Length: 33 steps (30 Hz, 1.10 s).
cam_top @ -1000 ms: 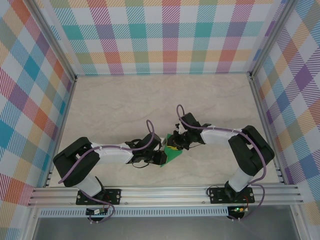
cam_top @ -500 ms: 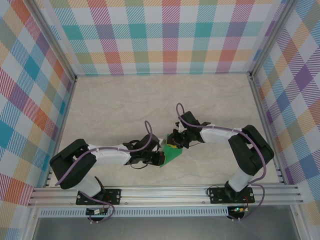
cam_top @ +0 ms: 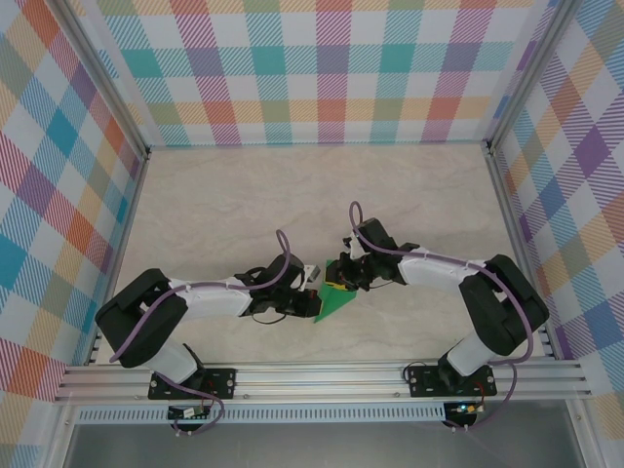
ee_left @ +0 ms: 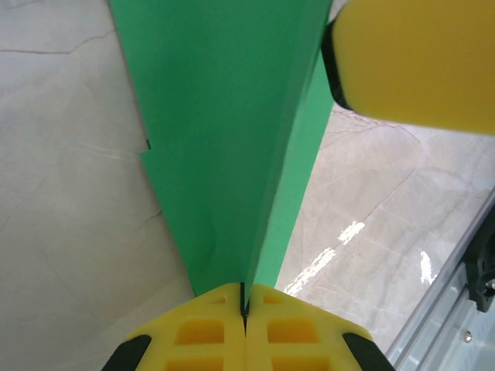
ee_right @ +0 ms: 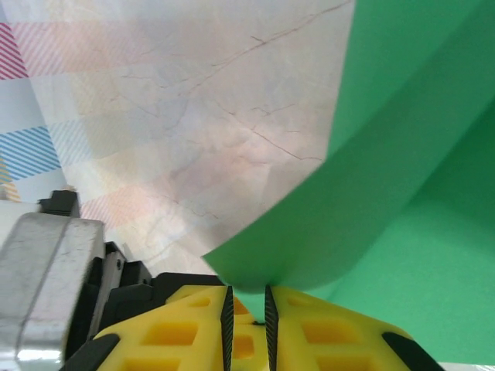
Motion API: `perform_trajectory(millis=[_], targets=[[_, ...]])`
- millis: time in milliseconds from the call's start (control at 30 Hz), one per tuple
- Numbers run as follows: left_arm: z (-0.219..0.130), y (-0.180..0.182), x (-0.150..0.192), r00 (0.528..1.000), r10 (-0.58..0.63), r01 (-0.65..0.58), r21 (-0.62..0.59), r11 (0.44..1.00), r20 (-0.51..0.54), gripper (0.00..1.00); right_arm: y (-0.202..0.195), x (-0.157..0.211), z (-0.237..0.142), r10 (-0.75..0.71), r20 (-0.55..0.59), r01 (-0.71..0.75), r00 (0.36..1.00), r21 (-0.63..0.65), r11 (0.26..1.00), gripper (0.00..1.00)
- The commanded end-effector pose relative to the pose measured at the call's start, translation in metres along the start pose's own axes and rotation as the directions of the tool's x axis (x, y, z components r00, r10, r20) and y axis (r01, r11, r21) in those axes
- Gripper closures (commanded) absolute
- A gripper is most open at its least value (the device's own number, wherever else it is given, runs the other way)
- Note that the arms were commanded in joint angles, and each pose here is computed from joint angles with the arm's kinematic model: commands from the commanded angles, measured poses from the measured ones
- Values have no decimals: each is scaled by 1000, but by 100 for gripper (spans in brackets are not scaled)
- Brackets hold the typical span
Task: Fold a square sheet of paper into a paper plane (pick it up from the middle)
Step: Fourth fold the wing at the center of the table.
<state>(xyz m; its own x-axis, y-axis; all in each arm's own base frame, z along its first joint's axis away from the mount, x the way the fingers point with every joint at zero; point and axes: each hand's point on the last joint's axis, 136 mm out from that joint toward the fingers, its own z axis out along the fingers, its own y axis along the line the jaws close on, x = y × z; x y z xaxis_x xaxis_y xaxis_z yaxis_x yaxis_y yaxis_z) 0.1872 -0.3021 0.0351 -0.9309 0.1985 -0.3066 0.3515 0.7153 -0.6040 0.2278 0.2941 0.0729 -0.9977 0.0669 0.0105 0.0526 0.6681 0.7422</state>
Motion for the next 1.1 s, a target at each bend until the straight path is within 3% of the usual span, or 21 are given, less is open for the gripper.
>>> perform_trajectory(millis=[0,467,1067], targets=[[5,0,3,1000,4,-3,30,1000,-31,98,10,3,-1,-13,4,13,1000,-48,999,79],[12,6,6,998,-14,15,20,1000,-54,97,-7,-7,19,11,5,-12,1000,36,999,81],[2,6,0,999,-29,29,4,1000,-18,80,-30,-11,27,36,4,-36,999,134,990,82]])
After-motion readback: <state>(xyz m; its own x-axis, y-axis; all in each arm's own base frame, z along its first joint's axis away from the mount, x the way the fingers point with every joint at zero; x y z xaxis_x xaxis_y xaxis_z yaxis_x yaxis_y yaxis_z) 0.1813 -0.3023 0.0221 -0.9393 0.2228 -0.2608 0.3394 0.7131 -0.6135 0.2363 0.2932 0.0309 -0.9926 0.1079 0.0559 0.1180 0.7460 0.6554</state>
